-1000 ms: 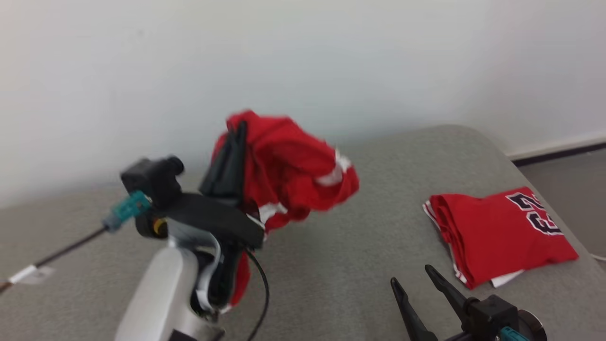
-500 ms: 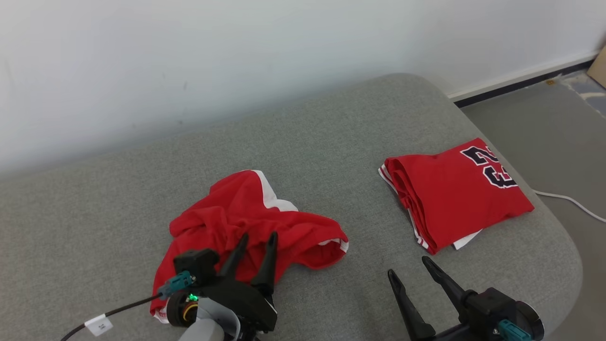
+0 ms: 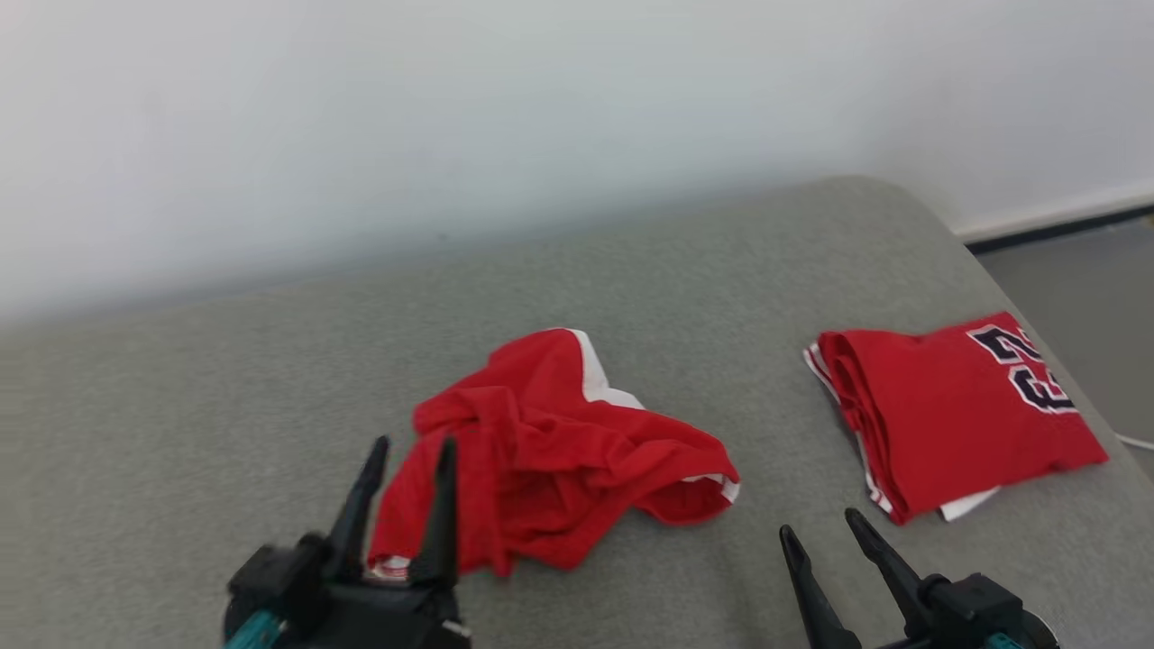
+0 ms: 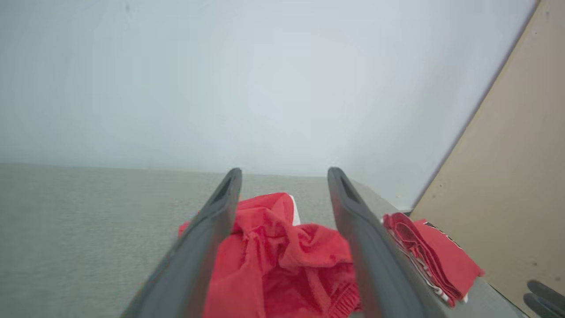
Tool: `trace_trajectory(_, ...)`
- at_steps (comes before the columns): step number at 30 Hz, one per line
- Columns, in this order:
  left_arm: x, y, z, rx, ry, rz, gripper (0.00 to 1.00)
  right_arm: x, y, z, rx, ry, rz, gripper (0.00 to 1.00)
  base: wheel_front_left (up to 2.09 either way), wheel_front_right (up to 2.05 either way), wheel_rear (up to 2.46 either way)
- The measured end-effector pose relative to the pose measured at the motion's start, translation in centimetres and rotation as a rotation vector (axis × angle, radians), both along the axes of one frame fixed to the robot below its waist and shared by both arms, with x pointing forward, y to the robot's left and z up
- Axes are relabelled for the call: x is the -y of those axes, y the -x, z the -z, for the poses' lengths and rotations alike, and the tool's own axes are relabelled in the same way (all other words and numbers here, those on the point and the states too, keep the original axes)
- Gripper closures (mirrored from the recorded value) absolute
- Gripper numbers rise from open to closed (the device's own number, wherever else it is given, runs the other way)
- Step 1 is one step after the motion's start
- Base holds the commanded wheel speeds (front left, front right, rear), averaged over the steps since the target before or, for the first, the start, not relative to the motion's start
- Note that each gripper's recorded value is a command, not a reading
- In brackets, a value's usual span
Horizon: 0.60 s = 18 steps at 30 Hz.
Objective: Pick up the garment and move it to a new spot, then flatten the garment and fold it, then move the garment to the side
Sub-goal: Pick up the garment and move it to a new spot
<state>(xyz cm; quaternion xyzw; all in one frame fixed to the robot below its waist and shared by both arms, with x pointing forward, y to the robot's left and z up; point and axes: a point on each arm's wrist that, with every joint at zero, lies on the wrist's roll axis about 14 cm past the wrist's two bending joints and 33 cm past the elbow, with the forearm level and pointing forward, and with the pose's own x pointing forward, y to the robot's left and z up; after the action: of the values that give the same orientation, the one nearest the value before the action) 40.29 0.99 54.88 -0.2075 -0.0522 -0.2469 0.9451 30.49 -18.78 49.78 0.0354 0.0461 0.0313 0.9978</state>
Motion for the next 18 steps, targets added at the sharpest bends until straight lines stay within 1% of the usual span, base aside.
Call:
trace_trajectory(3,-4.0,1.2,-0.9,0.059,-0.047,-0.117,0.0,-0.3,-0.3,-0.4,0.043,-0.013,-0.009,0.0,0.0,0.0,0.0)
trace_trajectory(6,-8.0,2.8,-0.1,0.08,-0.161,-0.226,0.0,-0.2,-0.7,-0.6,0.079,-0.017,-0.01,0.0,0.0,0.0,0.0)
trace_trajectory(8,-10.7,4.0,0.9,0.066,-0.232,-0.298,0.0,-0.5,-0.8,-0.5,0.087,-0.013,-0.022,0.0,0.0,0.0,0.0)
trace_trajectory(9,-13.1,5.2,1.8,0.043,-0.276,-0.366,0.0,-0.6,-0.8,-0.2,0.09,-0.013,-0.027,0.0,0.0,0.0,0.0)
trace_trajectory(13,-16.1,7.9,3.3,0.004,-0.342,-0.464,0.0,0.6,-0.5,-0.1,0.111,-0.003,0.002,0.0,0.0,0.0,0.0)
trace_trajectory(18,-18.7,10.3,4.1,-0.023,-0.371,-0.532,0.0,1.6,0.4,0.5,0.105,0.013,0.025,0.0,0.0,0.0,0.0)
